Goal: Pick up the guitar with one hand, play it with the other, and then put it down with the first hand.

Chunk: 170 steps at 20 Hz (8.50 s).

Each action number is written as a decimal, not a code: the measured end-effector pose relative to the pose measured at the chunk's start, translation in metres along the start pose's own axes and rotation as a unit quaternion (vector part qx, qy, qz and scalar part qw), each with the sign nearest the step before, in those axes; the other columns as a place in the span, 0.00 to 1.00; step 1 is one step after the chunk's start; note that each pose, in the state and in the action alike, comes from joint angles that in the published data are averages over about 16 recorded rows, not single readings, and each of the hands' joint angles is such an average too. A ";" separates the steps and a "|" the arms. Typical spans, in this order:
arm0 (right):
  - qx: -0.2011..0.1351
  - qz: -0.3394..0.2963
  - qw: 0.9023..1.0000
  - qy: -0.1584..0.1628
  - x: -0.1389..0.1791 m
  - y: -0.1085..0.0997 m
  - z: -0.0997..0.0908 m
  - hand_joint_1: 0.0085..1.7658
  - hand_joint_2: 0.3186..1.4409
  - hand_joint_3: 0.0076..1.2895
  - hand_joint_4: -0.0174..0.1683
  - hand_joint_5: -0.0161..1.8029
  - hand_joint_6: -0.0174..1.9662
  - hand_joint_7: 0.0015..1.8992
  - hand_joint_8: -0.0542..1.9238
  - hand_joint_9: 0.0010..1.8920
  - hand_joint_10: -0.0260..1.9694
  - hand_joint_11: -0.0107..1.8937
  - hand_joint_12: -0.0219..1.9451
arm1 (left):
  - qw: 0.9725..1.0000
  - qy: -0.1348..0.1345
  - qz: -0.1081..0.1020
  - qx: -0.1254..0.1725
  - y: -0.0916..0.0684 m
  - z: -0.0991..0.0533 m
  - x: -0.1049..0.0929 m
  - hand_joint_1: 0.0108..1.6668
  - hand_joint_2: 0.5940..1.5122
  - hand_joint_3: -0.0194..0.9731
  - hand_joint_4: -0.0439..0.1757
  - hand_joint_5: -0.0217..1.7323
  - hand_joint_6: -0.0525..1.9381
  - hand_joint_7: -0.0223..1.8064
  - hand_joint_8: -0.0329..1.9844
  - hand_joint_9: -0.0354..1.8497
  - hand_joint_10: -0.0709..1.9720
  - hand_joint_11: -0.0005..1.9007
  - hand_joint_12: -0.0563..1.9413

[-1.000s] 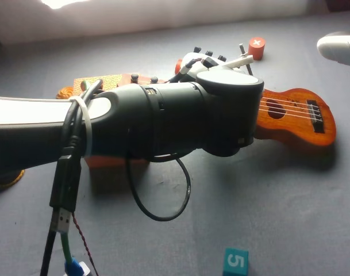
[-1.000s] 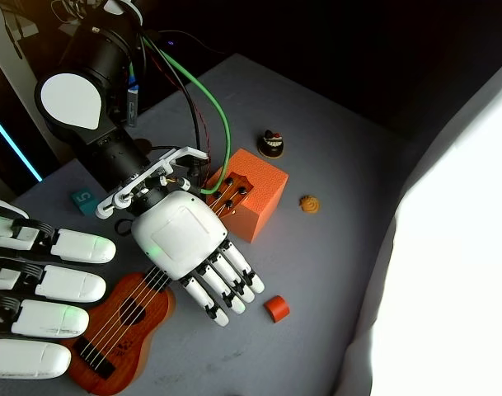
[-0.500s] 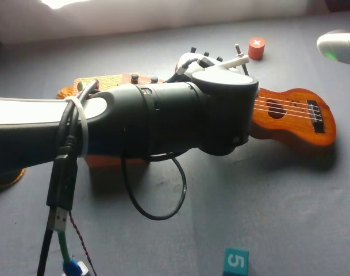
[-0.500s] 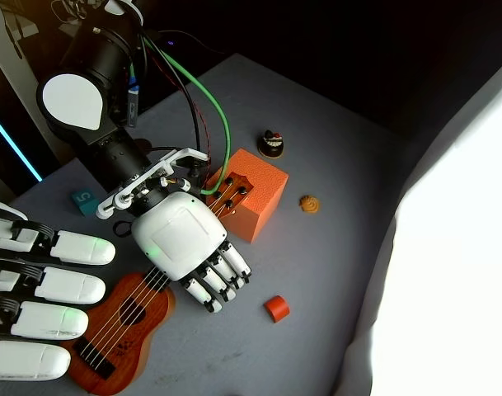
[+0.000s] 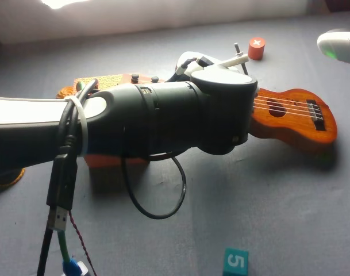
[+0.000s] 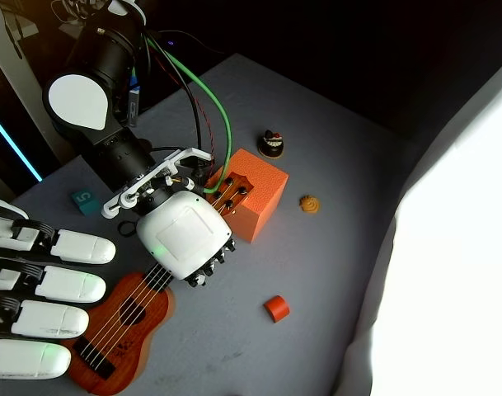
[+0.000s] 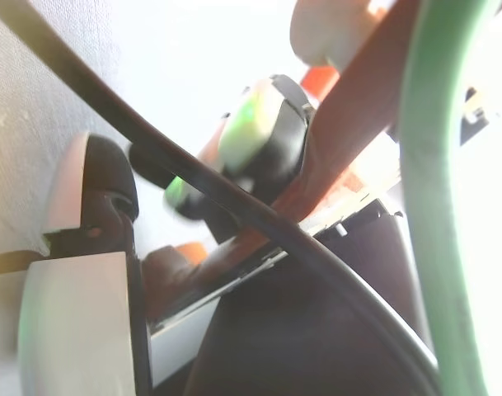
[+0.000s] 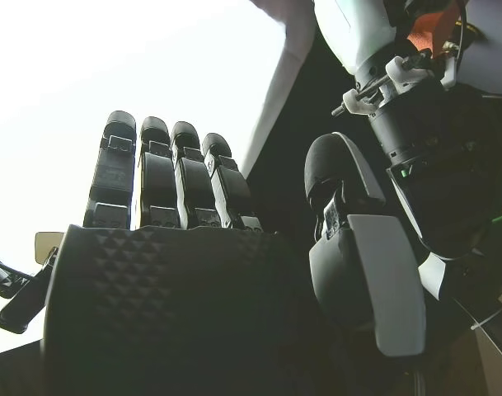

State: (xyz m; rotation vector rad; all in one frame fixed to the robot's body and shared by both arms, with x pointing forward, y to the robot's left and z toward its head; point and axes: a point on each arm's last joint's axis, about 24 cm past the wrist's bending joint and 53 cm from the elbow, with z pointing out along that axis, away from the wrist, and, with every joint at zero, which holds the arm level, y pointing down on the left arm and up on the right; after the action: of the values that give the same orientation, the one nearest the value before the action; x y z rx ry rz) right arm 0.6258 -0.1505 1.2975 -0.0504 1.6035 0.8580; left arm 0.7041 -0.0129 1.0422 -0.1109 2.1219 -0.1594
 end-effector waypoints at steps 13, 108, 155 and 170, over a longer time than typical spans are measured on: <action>0.000 -0.003 1.000 -0.005 -0.002 -0.001 -0.001 0.20 0.92 0.01 0.14 0.02 0.02 0.01 0.03 0.01 0.02 0.02 0.01 | 0.999 0.017 -0.019 0.024 -0.005 -0.008 -0.004 0.87 0.54 0.01 0.22 0.72 0.98 0.73 0.99 0.78 0.98 0.78 0.98; -0.018 0.037 0.967 0.250 0.106 0.045 -0.042 0.15 0.96 0.01 0.06 0.10 0.04 0.03 0.02 0.01 0.02 0.02 0.01 | 0.985 0.057 -0.072 0.149 -0.001 -0.105 -0.064 0.85 0.55 0.00 0.18 0.67 0.95 0.69 0.99 0.73 0.97 0.75 0.98; -0.030 -0.147 0.983 0.108 0.051 0.038 -0.024 0.18 0.94 0.01 0.14 0.06 0.04 0.02 0.03 0.01 0.02 0.02 0.01 | 0.981 -0.010 -0.175 0.080 0.037 -0.088 0.008 0.86 0.55 0.00 0.18 0.69 0.98 0.70 0.99 0.74 0.97 0.75 0.98; -0.030 -0.146 0.983 0.109 0.052 0.038 -0.024 0.17 0.94 0.01 0.14 0.07 0.05 0.02 0.03 0.01 0.02 0.02 0.01 | 0.986 0.006 -0.151 0.070 0.044 -0.077 0.048 0.70 0.54 0.00 0.19 0.65 0.97 0.69 0.98 0.72 0.97 0.72 0.98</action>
State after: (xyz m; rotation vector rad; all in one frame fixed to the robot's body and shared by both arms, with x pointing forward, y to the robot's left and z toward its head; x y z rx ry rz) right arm 0.5746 -0.1138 1.2699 -0.4254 1.7209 0.6876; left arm 0.6129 0.0294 1.0352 -0.3486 2.0882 -0.4871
